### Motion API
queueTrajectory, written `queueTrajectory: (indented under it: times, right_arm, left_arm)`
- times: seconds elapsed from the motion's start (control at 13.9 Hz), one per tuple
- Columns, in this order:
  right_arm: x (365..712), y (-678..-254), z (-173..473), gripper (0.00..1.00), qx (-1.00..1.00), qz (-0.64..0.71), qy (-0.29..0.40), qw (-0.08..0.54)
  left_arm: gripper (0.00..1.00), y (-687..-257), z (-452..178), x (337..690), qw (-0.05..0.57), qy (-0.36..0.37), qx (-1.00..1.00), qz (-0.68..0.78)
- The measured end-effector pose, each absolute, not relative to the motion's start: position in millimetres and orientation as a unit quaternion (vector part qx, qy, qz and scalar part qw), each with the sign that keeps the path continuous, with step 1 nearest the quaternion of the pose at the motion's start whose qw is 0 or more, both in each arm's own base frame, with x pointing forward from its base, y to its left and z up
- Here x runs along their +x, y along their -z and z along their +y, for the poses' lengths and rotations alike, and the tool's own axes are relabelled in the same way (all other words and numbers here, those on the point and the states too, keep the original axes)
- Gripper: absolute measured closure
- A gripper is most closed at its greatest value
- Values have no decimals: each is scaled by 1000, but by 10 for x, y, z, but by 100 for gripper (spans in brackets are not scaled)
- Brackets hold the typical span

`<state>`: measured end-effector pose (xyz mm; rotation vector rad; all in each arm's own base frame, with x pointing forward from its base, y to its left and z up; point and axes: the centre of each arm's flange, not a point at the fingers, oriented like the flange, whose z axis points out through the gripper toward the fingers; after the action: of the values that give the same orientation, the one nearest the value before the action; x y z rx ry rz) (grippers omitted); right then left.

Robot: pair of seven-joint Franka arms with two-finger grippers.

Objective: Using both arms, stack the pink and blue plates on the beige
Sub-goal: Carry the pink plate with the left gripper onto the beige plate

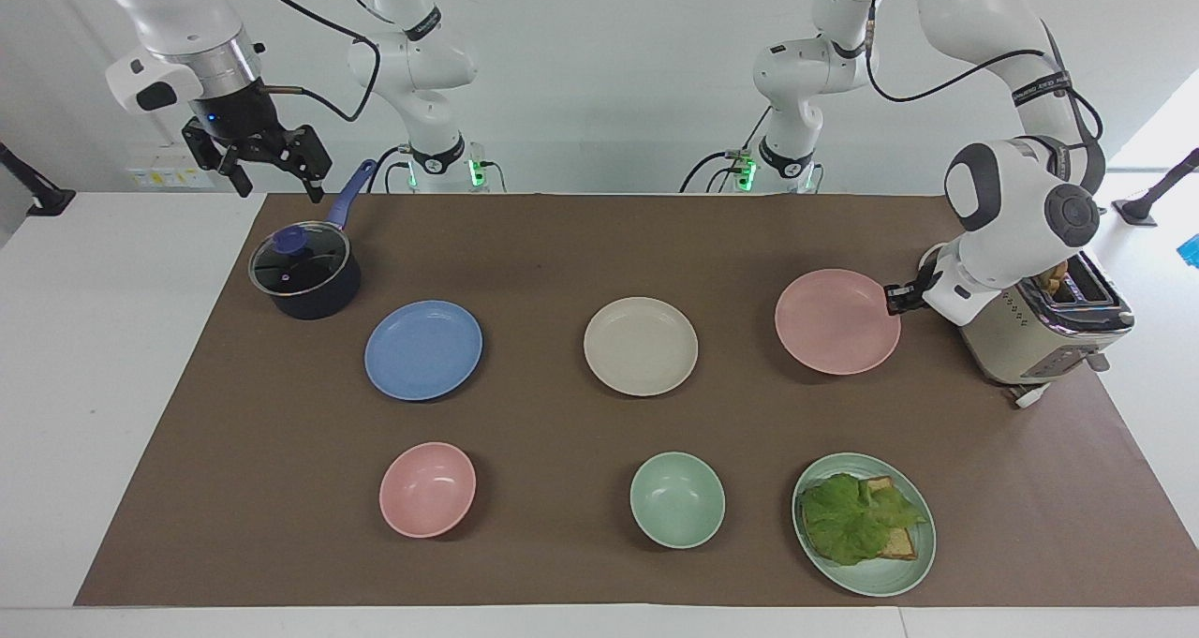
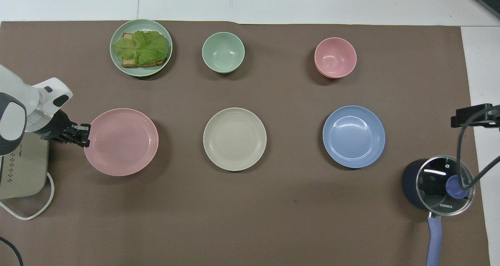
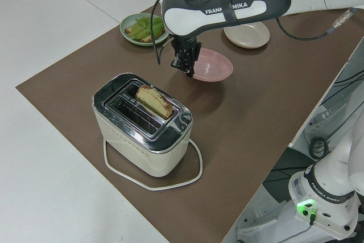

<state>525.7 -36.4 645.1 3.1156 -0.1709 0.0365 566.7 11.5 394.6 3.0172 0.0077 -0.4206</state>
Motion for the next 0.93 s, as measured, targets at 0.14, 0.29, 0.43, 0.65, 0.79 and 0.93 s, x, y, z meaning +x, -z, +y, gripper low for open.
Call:
queueTrajectory:
  times: [0.14,0.29,0.43,0.65,0.79,0.93]
  right_arm:
    - [5257,-6450,-364,0,998,-55,-12,11]
    - [5257,-6450,-364,0,998,-55,-12,11]
    - [5256,-6450,-366,0,998,-55,-12,11]
    - [5248,-6445,-395,0,998,-58,-9,11]
    - [5244,-6443,-414,0,998,-60,-7,10]
    - [5243,-6444,-410,0,998,-59,-7,10]
  left_arm:
    - [95,-4041,-207,5660,65,136,989,-2]
    - [95,-4059,-660,5629,65,139,988,5]
    - [95,-4072,-1095,5586,74,137,988,8]
    - [95,-4098,-1508,5548,80,122,989,18]
    - [95,-4101,-1815,5506,93,107,990,23]
    - [95,-4052,-2173,5412,103,89,990,32]
